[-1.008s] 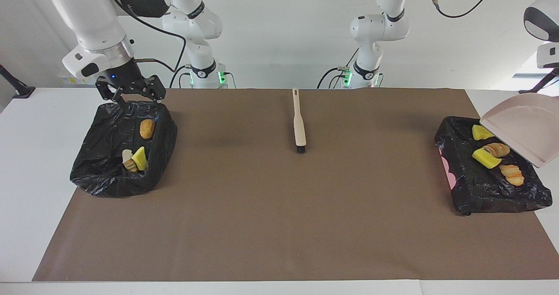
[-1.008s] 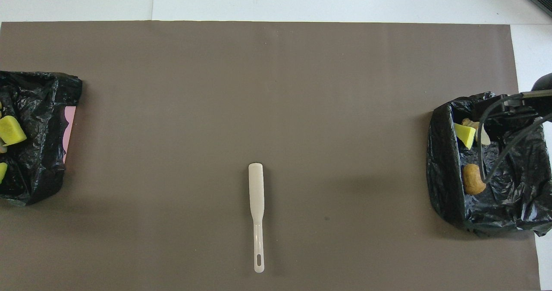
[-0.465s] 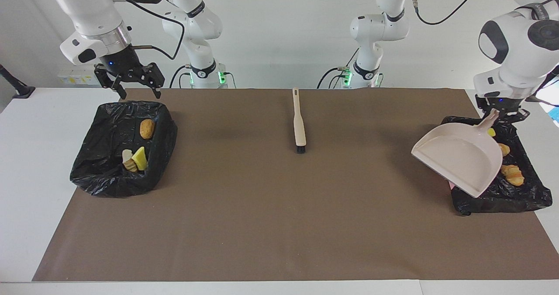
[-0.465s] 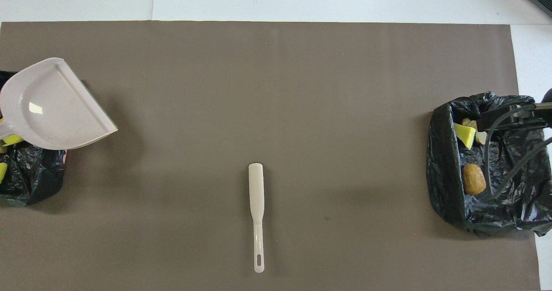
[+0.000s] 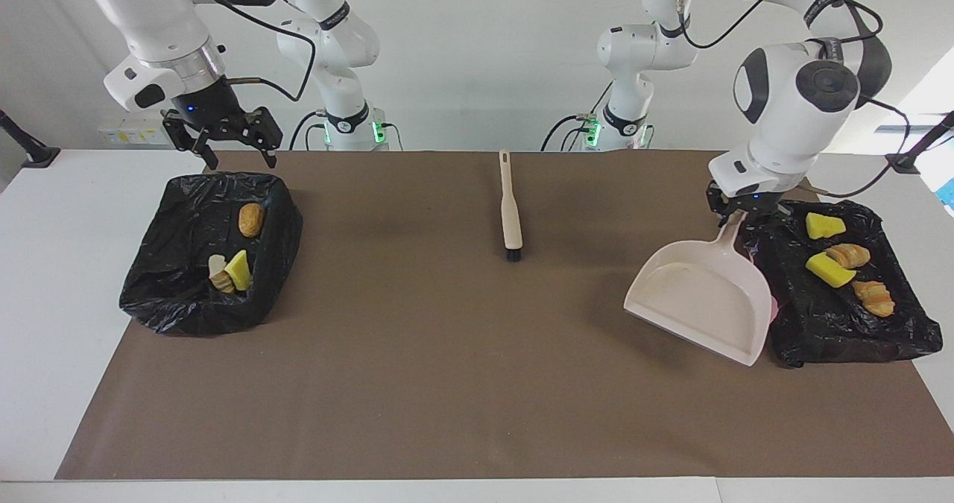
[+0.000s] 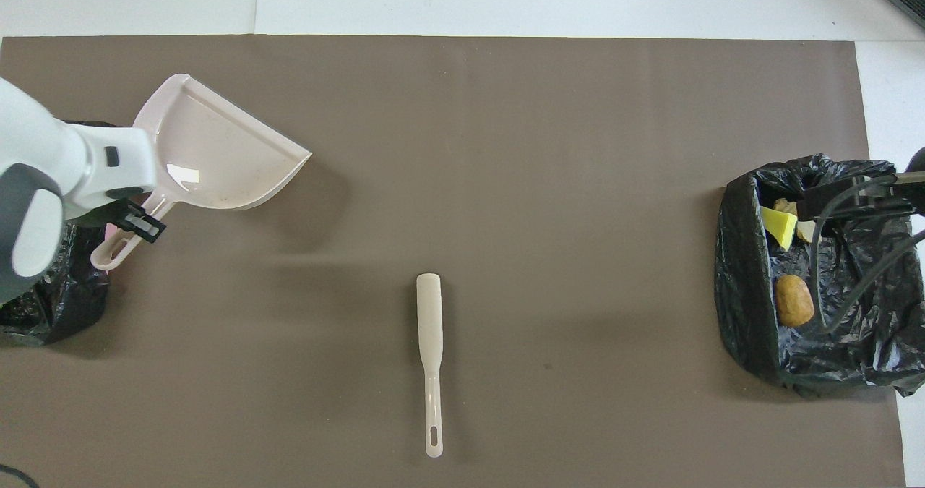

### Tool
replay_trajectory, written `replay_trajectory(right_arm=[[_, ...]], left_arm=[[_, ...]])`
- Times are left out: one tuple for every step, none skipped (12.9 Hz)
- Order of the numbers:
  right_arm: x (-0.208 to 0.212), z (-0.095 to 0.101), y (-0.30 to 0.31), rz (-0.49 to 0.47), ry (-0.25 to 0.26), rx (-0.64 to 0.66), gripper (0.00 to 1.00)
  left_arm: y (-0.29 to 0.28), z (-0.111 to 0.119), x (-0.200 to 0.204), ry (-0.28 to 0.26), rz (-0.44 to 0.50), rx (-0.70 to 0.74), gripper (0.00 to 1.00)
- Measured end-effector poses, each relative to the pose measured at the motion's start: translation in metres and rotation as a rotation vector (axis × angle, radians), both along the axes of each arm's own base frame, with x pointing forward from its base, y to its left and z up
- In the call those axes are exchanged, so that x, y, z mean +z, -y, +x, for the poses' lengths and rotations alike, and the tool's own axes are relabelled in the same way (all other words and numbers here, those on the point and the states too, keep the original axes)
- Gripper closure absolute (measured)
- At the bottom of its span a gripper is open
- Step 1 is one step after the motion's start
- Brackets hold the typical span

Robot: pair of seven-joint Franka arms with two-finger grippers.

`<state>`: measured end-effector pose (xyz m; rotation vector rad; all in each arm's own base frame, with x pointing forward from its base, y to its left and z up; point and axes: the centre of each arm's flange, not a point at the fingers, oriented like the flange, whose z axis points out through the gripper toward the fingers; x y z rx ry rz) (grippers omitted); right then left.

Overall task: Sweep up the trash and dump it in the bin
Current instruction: 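Bring the empty dustpan back with the left gripper beside the brush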

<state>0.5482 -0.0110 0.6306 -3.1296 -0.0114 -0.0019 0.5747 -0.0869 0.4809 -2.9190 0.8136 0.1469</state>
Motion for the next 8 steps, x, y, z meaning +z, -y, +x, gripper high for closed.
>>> replay_trajectory(right_arm=[[0.000,0.000,-0.001,0.000,0.000,0.001,0.00],[0.000,0.000,-0.001,0.000,0.000,0.002,0.00],[0.000,0.000,-0.001,0.000,0.000,0.002,0.00],[0.000,0.000,-0.001,0.000,0.000,0.002,0.00],[0.000,0.000,-0.001,0.000,0.000,0.002,0.00],[0.000,0.000,-0.001,0.000,0.000,0.002,0.00],[0.000,0.000,-0.001,0.000,0.000,0.002,0.00],[0.000,0.000,-0.001,0.000,0.000,0.002,0.00]], left_arm=[[0.035,0.002,-0.011,0.021,-0.015,0.059,0.69],[0.066,0.003,-0.022,0.039,-0.030,0.123,0.69],[0.094,0.004,-0.032,0.056,-0.049,0.181,0.69],[0.118,0.005,-0.041,0.063,-0.068,0.228,0.69],[0.139,0.006,-0.047,0.062,-0.082,0.269,0.69],[0.157,0.008,-0.052,0.061,-0.098,0.315,0.69],[0.173,0.012,-0.056,0.061,-0.113,0.354,0.69],[0.188,0.016,-0.058,0.064,-0.129,0.383,0.69]])
